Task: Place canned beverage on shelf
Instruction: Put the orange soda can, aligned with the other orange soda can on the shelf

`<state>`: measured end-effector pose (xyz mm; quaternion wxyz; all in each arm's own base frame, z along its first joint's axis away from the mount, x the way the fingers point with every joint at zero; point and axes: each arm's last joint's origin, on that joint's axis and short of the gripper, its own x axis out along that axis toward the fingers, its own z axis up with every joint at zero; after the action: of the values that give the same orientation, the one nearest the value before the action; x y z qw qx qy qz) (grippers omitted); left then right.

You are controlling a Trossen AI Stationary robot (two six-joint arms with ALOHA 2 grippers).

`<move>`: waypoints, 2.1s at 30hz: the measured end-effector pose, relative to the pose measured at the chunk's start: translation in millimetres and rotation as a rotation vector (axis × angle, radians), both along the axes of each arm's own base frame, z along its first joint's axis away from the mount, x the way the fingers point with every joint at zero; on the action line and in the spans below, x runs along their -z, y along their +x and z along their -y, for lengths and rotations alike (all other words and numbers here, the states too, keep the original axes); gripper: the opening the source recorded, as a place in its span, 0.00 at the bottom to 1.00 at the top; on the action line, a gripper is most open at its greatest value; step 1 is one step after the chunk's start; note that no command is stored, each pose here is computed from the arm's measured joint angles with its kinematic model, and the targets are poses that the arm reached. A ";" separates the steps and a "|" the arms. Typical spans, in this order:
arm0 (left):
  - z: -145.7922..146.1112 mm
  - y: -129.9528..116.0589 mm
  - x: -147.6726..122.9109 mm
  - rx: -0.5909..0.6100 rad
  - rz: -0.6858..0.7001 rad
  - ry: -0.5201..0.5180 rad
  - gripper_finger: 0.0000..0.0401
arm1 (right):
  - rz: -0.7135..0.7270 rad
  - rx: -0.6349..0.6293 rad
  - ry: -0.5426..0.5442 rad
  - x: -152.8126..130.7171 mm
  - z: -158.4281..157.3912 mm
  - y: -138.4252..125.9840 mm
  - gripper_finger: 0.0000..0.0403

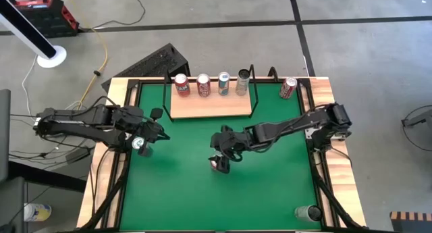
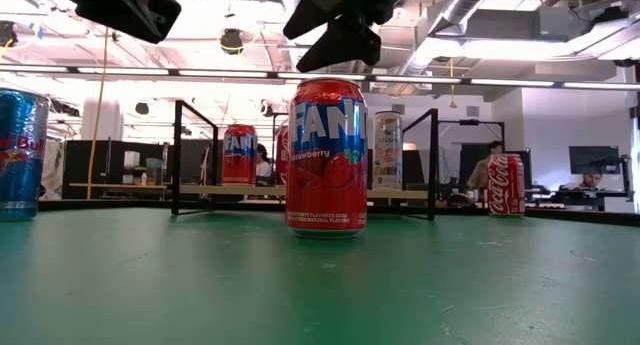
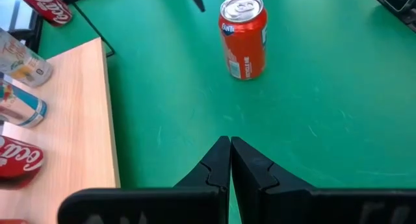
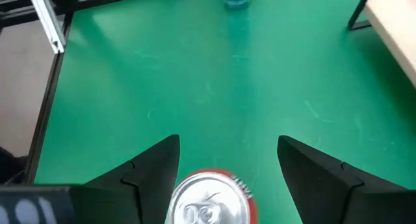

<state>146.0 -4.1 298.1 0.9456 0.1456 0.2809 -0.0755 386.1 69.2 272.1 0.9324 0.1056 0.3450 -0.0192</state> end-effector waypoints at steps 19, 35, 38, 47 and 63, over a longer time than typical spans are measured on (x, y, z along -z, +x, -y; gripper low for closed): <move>-2.6 0.1 -0.1 -0.120 0.001 -0.017 0.00 | -0.079 -0.060 -0.097 -44.0 20.8 -3.7 0.71; -3.9 0.3 -0.4 -0.175 0.007 -0.027 0.00 | -0.192 -0.097 -0.136 -45.5 21.1 -12.8 0.95; -4.0 0.2 -0.4 -0.178 0.007 -0.022 0.00 | -0.188 -0.123 -0.142 -45.6 12.3 -14.0 0.98; -3.6 0.2 -0.3 -0.151 0.005 -0.004 0.00 | -0.252 -0.198 -0.158 -16.6 -17.4 -4.4 0.98; -1.6 -2.0 3.0 -0.044 -0.037 0.027 0.00 | -0.268 -0.099 -0.218 1.7 -36.6 1.6 0.98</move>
<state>144.0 -2.5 295.1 0.9397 0.1507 0.3023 -0.0535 387.7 105.8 270.4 0.8838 -0.0170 0.4669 -0.0244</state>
